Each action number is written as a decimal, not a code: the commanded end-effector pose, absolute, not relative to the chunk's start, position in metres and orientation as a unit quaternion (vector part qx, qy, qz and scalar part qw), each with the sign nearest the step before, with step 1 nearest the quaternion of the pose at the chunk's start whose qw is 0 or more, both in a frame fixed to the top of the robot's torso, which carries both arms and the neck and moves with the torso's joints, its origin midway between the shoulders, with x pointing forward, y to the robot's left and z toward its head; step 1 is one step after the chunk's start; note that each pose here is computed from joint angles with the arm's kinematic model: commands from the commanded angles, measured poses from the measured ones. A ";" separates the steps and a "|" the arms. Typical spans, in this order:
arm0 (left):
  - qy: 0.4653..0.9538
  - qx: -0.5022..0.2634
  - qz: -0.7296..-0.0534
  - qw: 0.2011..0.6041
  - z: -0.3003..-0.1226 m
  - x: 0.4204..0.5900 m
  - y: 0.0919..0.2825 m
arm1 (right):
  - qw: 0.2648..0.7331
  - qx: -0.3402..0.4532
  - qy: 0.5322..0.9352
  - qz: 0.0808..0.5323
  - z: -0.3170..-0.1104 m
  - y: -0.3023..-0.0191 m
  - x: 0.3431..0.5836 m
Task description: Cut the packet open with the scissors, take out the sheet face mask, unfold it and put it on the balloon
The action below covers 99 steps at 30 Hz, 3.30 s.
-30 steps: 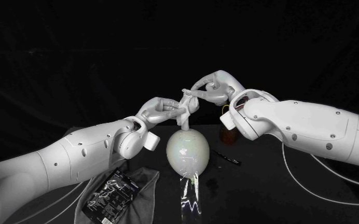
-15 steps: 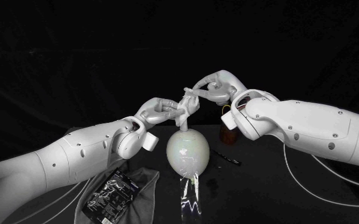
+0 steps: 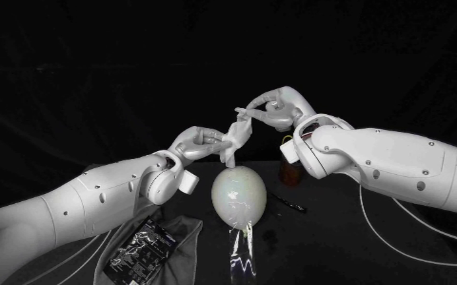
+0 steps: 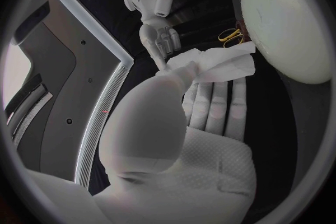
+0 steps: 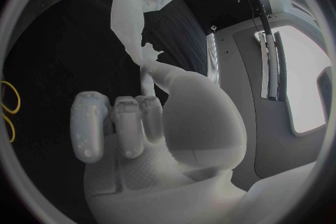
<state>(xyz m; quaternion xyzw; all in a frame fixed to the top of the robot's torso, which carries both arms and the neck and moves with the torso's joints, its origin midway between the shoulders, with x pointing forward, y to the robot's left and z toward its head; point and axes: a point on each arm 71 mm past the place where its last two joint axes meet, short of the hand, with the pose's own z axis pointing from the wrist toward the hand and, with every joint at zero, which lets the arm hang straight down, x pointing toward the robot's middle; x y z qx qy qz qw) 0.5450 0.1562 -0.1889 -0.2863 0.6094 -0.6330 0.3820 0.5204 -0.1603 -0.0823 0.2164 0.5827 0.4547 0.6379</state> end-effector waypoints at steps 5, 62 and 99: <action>0.614 -0.280 -0.635 0.376 -0.188 0.542 0.149 | 0.655 0.223 0.548 0.469 -0.073 -0.155 0.519; 0.553 -0.282 -0.710 0.333 -0.151 0.544 0.117 | 0.601 0.221 0.571 0.513 -0.070 -0.129 0.506; 0.578 -0.306 -0.695 0.300 -0.157 0.544 0.123 | 0.612 0.229 0.565 0.503 -0.071 -0.134 0.515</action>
